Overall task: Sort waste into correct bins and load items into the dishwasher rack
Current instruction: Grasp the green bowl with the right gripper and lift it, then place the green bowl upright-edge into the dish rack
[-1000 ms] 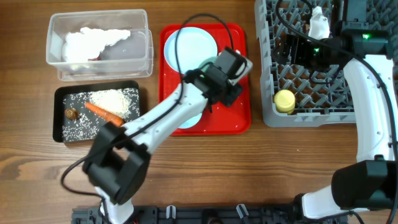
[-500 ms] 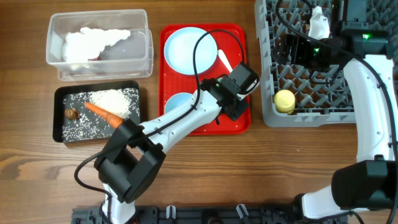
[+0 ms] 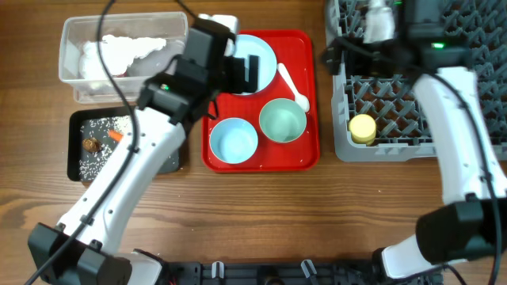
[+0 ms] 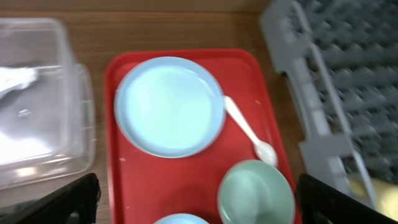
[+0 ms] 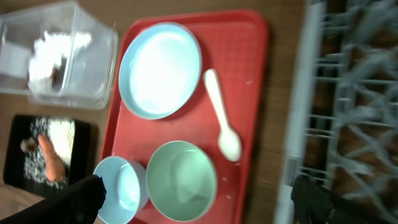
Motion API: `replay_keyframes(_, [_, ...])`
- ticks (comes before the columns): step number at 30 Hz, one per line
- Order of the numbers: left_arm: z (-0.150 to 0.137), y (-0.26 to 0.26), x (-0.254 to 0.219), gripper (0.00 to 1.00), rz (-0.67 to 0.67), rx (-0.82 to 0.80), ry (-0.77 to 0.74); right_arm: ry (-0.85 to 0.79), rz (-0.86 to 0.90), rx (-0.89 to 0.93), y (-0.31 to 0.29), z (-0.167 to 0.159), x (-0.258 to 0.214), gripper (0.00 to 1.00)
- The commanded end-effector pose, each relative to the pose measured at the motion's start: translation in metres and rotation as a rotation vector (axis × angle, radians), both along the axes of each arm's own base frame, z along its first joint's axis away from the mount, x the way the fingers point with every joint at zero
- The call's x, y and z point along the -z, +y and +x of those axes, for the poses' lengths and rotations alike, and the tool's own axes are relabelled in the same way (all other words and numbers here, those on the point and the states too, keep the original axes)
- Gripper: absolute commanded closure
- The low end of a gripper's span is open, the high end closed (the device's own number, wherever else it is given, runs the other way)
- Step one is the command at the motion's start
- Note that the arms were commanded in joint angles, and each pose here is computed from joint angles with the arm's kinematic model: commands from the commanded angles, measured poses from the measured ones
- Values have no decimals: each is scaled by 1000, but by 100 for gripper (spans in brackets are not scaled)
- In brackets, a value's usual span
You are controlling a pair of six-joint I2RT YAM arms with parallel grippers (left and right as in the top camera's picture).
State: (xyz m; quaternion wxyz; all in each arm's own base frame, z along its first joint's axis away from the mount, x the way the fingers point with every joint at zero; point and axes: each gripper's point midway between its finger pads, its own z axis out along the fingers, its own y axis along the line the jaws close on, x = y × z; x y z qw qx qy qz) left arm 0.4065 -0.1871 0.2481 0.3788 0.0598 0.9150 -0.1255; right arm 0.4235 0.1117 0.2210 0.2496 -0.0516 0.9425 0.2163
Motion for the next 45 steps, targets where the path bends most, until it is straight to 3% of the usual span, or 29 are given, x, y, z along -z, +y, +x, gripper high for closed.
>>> replay_keyframes(1, [19,56,0,0,-103,-241,46,134,-69,-34,29,-1,53,9])
replay_keyframes(6, [19,124,15,0,-84,-407,122,326,-140,-40,35,-14,124,31])
replay_keyframes(13, [19,160,18,0,-80,-491,136,418,-167,-71,41,-35,175,38])
replay_keyframes(15, [20,161,18,0,-80,-494,136,399,-163,-71,41,-36,192,54])
replay_keyframes(19, [20,161,18,0,-81,-494,136,391,-161,-68,40,-39,204,66])
replay_keyframes(22, [19,161,18,0,-80,-494,136,376,-149,-48,41,-34,203,94])
replay_keyframes(27, [20,161,18,0,-80,-495,136,348,-141,-43,43,-26,186,96])
replay_keyframes(30, [20,161,18,0,-80,-495,136,211,-195,5,33,0,141,96])
replay_keyframes(33, [20,161,18,0,-80,-494,136,-1,-398,177,-11,37,82,96])
replay_keyframes(37, [20,161,18,0,-80,-495,136,-314,-760,629,-101,75,-1,96])
replay_keyframes(38, [20,161,18,0,-80,-495,136,-379,-806,669,-110,83,-16,96])
replay_keyframes(43, [19,161,18,0,-80,-494,136,-575,-921,640,-130,124,-52,96])
replay_keyframes(45, [20,161,18,0,-80,-495,136,-555,-1115,576,-146,135,-42,96])
